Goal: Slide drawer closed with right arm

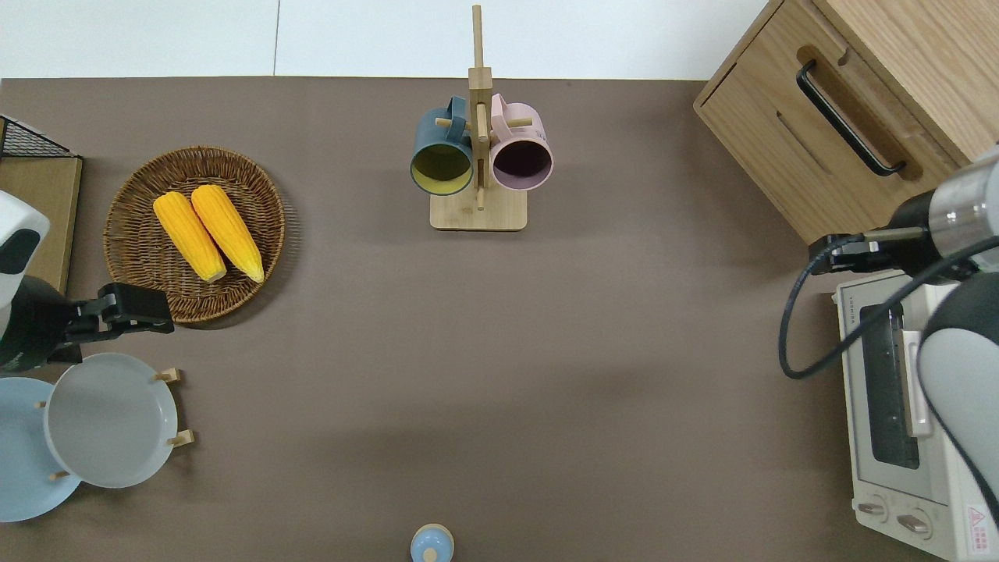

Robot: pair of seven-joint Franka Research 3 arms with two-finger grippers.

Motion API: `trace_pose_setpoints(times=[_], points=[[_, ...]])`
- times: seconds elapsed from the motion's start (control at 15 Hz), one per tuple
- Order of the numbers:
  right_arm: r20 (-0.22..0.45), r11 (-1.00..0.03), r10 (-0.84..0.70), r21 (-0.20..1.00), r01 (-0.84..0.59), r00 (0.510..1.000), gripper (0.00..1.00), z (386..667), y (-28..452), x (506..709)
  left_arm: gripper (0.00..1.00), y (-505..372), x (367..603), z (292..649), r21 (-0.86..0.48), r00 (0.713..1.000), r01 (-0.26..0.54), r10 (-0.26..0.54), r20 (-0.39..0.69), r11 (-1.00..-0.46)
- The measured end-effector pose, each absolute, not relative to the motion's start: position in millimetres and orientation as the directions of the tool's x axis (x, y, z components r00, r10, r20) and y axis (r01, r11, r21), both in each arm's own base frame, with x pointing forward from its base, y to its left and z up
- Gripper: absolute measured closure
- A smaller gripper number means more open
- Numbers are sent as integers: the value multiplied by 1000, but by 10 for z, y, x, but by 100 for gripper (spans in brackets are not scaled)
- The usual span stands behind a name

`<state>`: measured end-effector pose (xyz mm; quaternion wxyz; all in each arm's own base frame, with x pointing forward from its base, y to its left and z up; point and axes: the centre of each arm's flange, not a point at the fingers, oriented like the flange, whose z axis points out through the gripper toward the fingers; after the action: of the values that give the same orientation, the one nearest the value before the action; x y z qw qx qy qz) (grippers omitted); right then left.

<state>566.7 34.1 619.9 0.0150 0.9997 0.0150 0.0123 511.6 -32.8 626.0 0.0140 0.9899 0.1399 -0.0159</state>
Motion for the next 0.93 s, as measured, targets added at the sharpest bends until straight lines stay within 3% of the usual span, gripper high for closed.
trace_pose_setpoints(times=[0.27, 0.67, 0.93], points=[[3, -992, 126, -1, 126, 992, 4, 6391, 129, 5471, 0, -328, 5116, 6260, 23, 960, 278, 277, -35, -960], [-29, -985, 173, -4, 173, 985, 1, 6608, 350, 5193, 0, -328, 5116, 6260, 23, 960, 278, 277, -35, -960], [-25, -984, 181, -4, 181, 983, 1, 6642, 392, 5164, 0, -328, 5116, 6260, 23, 960, 277, 277, -35, -960]])
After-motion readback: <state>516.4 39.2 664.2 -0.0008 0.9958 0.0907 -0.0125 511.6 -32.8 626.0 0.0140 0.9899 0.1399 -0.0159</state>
